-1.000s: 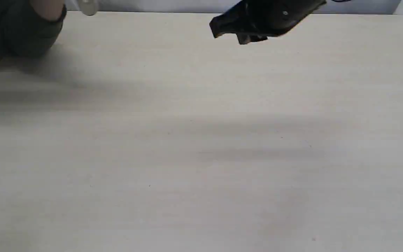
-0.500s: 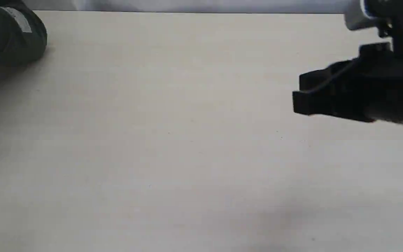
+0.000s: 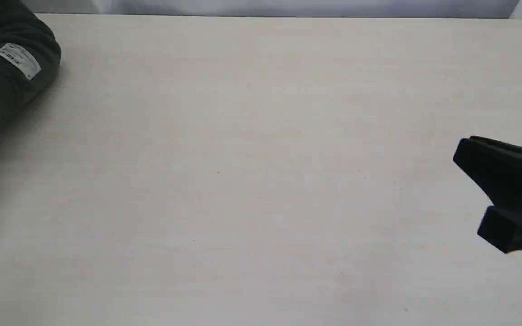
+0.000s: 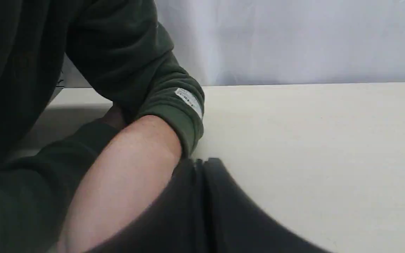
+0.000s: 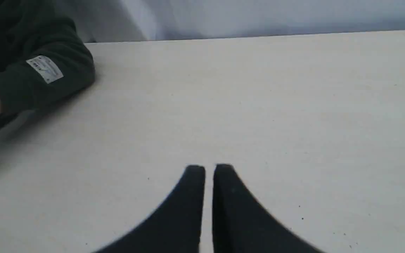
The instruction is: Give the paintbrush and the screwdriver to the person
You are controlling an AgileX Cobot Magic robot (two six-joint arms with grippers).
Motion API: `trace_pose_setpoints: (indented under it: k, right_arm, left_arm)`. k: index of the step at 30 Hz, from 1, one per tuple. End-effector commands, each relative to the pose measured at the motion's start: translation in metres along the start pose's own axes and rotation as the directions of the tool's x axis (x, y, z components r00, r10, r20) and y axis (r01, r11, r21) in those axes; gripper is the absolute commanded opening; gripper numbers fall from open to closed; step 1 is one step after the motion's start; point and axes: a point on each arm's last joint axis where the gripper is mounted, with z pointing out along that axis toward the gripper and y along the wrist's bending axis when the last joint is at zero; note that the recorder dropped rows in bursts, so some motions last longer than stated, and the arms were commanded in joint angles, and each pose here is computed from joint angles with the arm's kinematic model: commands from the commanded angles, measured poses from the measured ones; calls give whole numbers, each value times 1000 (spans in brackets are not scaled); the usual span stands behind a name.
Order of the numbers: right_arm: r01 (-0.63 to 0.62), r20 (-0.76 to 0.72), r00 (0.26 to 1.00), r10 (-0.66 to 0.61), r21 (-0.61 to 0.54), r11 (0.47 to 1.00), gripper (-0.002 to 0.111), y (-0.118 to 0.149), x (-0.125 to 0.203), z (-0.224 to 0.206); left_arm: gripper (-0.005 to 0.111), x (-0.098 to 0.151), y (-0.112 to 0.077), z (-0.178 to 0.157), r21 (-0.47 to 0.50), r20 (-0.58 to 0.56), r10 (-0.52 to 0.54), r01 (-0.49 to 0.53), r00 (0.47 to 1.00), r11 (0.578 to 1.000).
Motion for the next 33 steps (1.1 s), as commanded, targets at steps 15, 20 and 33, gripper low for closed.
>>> trace_pose_setpoints:
  k: [15,20,33]
  right_arm:
    - [25,278,960,-9,-54,998,4,-14,38,-25]
    - [96,335,939,-74,-47,994,4,-14,36,-31]
    - [296,344,896,-280,5,955,4,-14,42,-41]
  left_arm:
    - [0,0,0,0,3,3,-6,6,1000,1000]
    - [0,0,0,0,3,3,-6,6,1000,1000]
    - [0,0,0,0,3,3,-6,6,1000,1000]
